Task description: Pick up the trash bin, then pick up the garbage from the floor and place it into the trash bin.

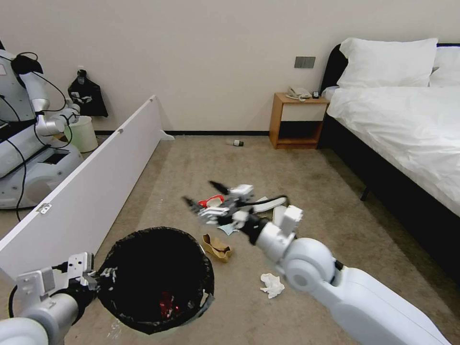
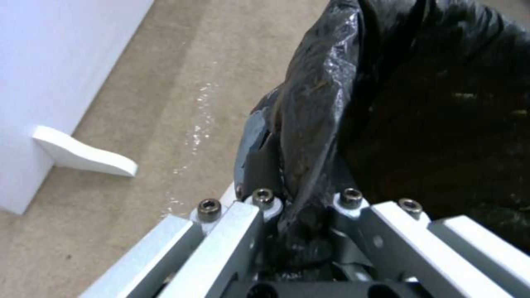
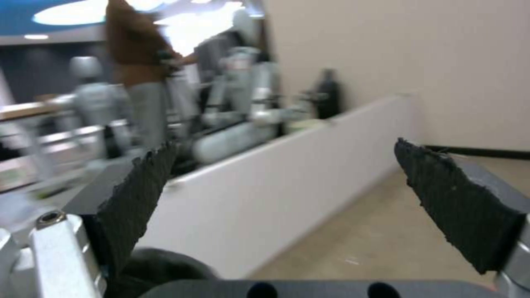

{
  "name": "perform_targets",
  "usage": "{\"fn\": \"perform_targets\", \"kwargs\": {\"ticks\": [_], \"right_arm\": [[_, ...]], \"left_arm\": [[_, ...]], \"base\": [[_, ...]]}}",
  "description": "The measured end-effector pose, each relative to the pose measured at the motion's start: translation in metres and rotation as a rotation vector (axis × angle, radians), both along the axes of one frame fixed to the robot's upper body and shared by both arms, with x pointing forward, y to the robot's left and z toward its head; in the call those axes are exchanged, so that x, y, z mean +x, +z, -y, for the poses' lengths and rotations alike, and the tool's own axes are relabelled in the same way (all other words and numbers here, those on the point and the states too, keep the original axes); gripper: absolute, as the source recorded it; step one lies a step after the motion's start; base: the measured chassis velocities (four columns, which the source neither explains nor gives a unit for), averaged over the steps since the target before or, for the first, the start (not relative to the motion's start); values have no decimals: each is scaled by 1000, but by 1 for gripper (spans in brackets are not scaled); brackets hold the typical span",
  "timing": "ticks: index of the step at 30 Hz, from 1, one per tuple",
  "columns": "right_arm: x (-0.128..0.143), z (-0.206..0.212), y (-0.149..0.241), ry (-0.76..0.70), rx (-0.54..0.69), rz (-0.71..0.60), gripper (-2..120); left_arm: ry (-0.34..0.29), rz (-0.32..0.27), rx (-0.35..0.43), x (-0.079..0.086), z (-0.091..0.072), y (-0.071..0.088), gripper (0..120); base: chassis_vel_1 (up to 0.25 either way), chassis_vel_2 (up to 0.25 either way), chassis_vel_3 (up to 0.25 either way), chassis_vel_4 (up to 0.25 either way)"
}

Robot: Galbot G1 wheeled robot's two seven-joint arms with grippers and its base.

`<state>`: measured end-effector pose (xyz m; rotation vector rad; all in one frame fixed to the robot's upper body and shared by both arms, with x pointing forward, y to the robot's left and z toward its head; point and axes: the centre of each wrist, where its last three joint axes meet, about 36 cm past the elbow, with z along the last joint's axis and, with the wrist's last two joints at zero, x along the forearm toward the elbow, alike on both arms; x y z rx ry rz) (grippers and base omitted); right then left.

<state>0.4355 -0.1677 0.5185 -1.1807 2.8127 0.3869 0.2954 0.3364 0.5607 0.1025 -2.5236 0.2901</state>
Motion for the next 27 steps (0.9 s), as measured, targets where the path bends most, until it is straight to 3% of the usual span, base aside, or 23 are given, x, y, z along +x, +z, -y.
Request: {"fn": "perform_targets", "kwargs": {"ticks": [8,11,17,23,25,27], "right_arm": [[-46,63,-43,-297,-89,-44,100],[-78,88,-61,-428,-172,-58,100],[-103,124,-73,-591,-257,-52,100],[-129,154,-87,-734,-310,-64,100],[-154,164,-101,-789,-341,-98,100],[-163,165,-106,-797,-344,-110,100]], "left_arm": [[56,-7,-19,3,-19,-9,4],[81,7,-13,-2,-26,-8,4],[117,19,-19,-2,-36,-13,4],[134,12,-37,-3,-39,-21,4],[137,14,-47,-3,-38,-23,4],[138,15,-48,-3,-38,-23,4]], "base": [[0,0,0,0],[0,0,0,0],[0,0,0,0],[0,0,0,0],[0,0,0,0],[0,0,0,0]]}}
